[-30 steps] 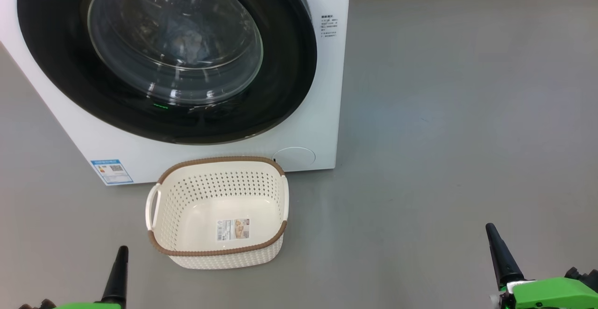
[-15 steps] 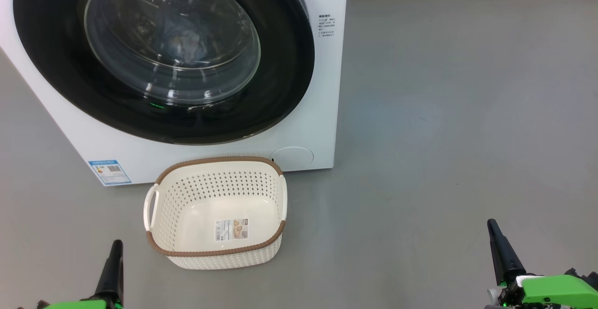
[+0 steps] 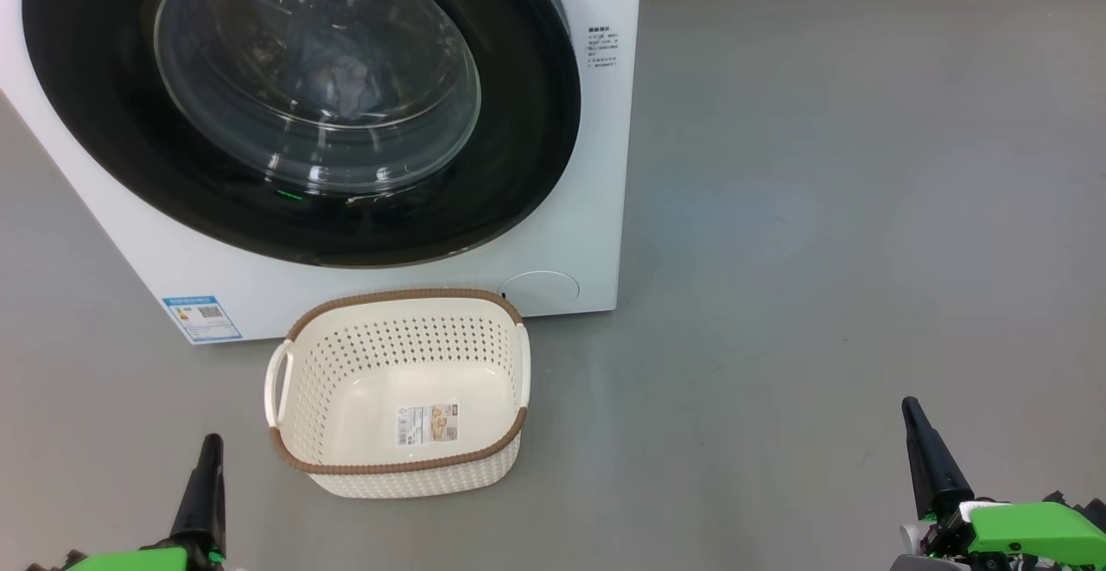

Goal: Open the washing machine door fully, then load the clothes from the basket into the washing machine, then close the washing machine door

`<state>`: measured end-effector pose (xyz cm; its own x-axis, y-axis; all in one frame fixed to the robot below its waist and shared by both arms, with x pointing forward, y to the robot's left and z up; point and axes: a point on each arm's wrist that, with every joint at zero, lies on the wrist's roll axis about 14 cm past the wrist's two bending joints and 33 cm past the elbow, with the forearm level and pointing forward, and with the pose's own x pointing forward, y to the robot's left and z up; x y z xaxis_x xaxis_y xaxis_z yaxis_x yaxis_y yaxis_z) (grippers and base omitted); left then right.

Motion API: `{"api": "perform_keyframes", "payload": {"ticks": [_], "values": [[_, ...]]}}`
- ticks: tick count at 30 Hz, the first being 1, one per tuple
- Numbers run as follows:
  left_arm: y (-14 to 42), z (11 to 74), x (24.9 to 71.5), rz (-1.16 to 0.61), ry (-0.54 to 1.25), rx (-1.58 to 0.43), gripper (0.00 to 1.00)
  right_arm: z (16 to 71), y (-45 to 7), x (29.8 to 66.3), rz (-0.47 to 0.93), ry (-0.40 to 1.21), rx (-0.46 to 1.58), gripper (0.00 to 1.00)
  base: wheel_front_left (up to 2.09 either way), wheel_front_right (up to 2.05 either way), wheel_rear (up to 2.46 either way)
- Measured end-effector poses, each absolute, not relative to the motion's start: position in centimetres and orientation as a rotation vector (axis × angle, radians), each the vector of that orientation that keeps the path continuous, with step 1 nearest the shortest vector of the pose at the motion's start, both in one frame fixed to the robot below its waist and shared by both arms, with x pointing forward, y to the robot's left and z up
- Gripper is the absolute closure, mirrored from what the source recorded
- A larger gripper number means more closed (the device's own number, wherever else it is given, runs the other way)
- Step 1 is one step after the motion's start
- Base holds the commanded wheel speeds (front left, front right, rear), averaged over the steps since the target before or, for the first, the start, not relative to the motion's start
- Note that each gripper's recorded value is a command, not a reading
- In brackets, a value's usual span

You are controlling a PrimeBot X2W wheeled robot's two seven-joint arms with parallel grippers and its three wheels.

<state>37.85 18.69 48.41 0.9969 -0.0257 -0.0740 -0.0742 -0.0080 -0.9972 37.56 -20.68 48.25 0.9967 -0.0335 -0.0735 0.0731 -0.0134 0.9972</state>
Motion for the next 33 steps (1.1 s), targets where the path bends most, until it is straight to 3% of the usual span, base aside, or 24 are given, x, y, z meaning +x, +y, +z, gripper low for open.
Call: {"api": "perform_keyframes", "payload": {"ticks": [33], "values": [[18.72, 48.41, 37.84, 0.039, 0.077, -1.579, 1.00, 48.26, -20.70, 37.57, -0.084, 0.031, 1.582, 1.00, 0.00, 0.00, 0.00]]}}
